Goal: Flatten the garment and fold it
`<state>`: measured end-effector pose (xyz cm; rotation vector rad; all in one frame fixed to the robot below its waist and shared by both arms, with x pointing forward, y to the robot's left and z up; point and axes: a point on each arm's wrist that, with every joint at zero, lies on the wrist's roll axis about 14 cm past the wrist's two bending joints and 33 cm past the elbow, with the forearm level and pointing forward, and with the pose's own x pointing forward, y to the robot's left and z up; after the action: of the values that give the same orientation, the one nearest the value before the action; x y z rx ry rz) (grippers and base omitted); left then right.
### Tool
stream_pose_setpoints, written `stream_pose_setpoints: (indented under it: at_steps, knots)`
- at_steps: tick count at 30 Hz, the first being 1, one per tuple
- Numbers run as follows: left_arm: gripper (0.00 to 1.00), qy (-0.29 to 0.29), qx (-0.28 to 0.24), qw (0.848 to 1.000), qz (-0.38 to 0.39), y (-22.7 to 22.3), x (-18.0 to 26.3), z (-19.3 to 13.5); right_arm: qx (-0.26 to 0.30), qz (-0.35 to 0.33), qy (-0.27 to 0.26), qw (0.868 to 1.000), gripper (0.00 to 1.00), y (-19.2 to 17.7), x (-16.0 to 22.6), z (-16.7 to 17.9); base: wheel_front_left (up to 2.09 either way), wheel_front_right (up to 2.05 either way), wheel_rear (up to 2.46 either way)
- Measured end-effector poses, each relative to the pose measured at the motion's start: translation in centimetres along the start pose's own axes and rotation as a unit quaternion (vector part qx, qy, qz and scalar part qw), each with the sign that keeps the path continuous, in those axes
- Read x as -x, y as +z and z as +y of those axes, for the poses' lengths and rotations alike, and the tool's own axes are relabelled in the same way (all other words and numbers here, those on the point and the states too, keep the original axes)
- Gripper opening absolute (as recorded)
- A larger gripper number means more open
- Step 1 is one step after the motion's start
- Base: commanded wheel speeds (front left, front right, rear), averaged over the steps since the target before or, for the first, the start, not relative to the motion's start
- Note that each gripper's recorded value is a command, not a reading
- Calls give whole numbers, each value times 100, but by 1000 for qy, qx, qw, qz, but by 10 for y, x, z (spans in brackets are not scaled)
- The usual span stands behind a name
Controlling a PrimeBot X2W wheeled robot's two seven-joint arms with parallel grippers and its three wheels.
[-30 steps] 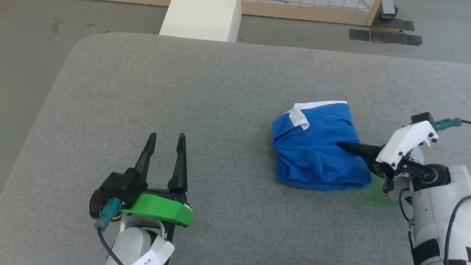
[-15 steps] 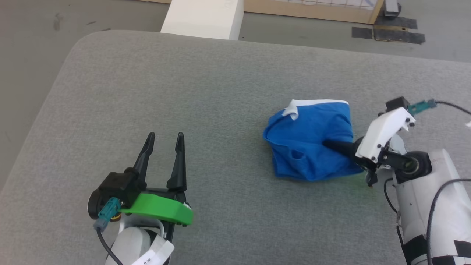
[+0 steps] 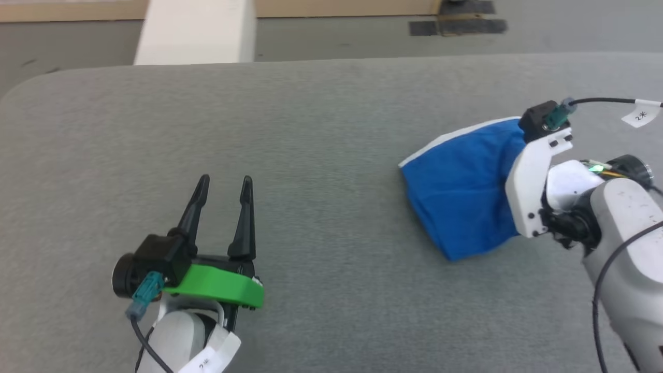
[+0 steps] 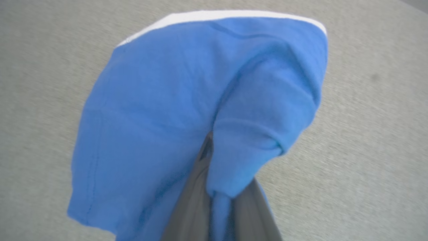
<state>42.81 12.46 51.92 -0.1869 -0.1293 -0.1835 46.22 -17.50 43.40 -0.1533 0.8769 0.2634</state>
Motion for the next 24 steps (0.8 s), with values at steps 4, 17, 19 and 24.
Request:
stream_pose_setpoints:
  at_steps: [4, 17, 19, 24]
  knots:
    - [100, -46, 4, 999, -6, -3, -22, -27, 24, 3, -74, 997, 0, -18, 14, -52, 0, 0, 0]
    - [100, -152, 13, 988, 16, -55, -77, -83, 54, 25, -260, 964, 0, -55, 39, -195, 0, 0, 0]
    - [100, -158, 19, 987, 23, -66, -82, -85, 65, 34, -281, 957, 0, -60, 40, -210, 0, 0, 0]
    - [100, -162, 29, 985, 46, -93, -87, -86, 77, 50, -319, 943, 0, -74, 42, -239, 0, 0, 0]
